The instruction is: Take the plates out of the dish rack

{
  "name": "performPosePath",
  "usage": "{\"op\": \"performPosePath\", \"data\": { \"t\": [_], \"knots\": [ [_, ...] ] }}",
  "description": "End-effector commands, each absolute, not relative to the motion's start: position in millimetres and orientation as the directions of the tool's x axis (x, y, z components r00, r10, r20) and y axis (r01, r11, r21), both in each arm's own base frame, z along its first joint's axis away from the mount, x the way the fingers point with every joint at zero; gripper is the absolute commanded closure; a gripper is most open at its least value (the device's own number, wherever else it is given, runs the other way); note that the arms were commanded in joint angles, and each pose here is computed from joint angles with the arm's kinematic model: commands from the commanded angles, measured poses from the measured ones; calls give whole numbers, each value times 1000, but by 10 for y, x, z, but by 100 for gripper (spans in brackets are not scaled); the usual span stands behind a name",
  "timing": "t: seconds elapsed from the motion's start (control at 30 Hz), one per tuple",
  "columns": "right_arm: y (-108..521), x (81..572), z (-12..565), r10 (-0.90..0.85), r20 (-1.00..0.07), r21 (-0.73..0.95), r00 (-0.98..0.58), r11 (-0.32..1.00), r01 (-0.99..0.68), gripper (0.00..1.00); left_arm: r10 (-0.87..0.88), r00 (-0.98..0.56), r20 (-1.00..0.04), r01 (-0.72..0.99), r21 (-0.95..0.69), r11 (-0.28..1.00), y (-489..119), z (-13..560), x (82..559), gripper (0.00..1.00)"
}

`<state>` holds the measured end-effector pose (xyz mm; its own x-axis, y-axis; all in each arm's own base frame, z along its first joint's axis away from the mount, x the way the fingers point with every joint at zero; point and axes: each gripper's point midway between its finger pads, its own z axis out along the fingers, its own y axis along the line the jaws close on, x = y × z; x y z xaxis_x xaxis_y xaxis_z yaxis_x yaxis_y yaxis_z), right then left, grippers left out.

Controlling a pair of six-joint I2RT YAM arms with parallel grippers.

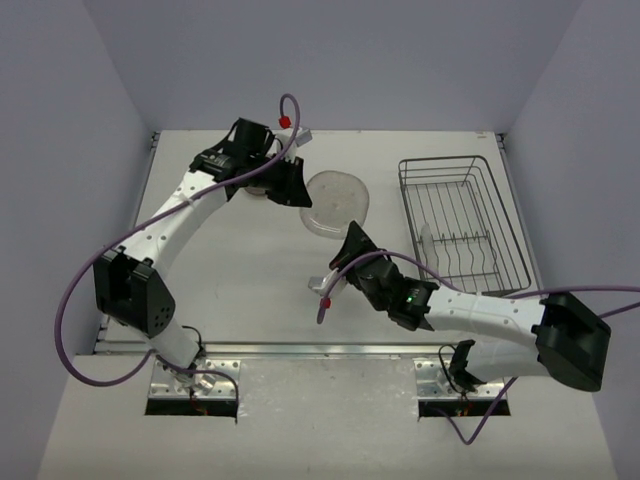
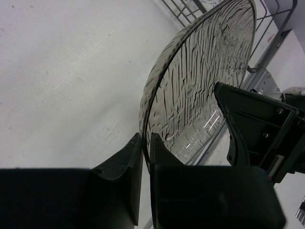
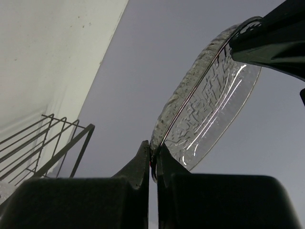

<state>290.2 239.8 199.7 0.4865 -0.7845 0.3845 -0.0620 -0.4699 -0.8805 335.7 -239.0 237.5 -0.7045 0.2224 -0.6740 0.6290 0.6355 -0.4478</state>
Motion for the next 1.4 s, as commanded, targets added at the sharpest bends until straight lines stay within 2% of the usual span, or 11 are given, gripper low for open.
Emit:
{"op": "performPosePath", "data": {
  "t": [0.0, 0.1, 0.13, 0.2, 0.3, 0.4, 0.57, 0.67, 1.1, 1.27, 1.37],
  "knots": [
    [2515, 2915, 2345, -834, 285, -937, 472, -346, -45, 100, 180, -689, -702, 633, -462, 621, -2442, 2469, 3428, 100],
    [2506, 2914, 2303, -846, 252, -938, 470, -333, -96, 32, 122, -704, -699, 592, -483, 646, -2278, 2462, 3518, 100],
    [2498, 2916, 2300, -851, 238, -940, 468, -324, -110, 18, 106, -709, -698, 577, -487, 655, -2205, 2457, 3563, 100],
    [2476, 2912, 2315, -867, 192, -946, 460, -288, -147, 1, 38, -732, -681, 510, -509, 693, -1939, 2433, 3739, 100],
    [2356, 2923, 2204, -894, 107, -935, 435, -239, -261, 1, -78, -756, -649, 371, -524, 767, -1395, 2313, 4103, 100],
    [2156, 3031, 2158, -929, 22, -927, 370, -157, -341, 1, -135, -756, -641, 305, -527, 793, -1128, 2254, 4347, 100],
    [1674, 3156, 1880, -976, -186, -808, 110, 88, -583, 1, -203, -755, -623, 191, -506, 841, -721, 1966, 5037, 100],
    [1557, 3167, 1926, -955, -296, -732, -17, 238, -638, 1, -208, -768, -606, 164, -499, 851, -625, 1743, 5348, 100],
    [1192, 2960, 1927, -844, -465, -501, -268, 501, -706, 1, -262, -805, -532, 94, -551, 829, -223, 1076, 5688, 98],
    [1164, 2897, 1989, -766, -532, -386, -361, 599, -702, 1, -256, -813, -523, 99, -558, 824, -223, 1000, 5702, 93],
    [1146, 2884, 2040, -706, -569, -301, -421, 656, -692, 1, -257, -815, -520, 97, -558, 824, -221, 970, 5712, 83]
  ]
}}
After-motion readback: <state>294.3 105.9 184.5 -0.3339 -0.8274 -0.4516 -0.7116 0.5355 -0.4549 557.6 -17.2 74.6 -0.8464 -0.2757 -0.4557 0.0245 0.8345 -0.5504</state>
